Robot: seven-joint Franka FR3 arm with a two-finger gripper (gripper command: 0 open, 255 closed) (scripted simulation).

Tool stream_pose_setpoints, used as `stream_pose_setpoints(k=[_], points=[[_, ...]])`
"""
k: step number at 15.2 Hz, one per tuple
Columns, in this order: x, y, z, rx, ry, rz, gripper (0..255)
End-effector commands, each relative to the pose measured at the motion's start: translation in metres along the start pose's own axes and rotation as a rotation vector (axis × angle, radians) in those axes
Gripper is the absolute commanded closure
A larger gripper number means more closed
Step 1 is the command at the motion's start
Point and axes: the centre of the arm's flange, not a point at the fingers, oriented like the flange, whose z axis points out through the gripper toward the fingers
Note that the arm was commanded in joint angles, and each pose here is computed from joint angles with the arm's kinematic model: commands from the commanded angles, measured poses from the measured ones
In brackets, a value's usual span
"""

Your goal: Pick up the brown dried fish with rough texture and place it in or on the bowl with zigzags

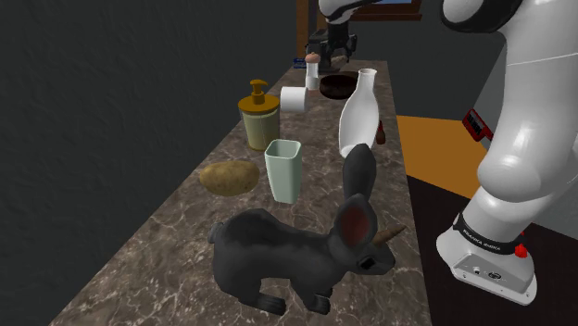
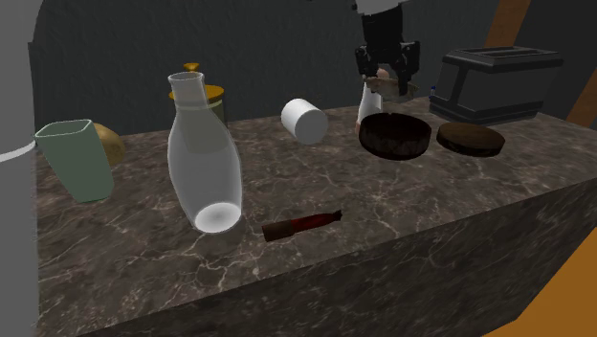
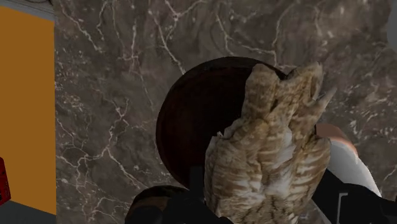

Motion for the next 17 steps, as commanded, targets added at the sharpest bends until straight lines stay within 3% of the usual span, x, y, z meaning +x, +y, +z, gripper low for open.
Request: stream_pose_setpoints(k=[1,17], points=[[0.022,0.014,0.007,0.0,0.001,-0.001,255],[0.009,0.004,0.075,0.0,0.001,-0.001,255]])
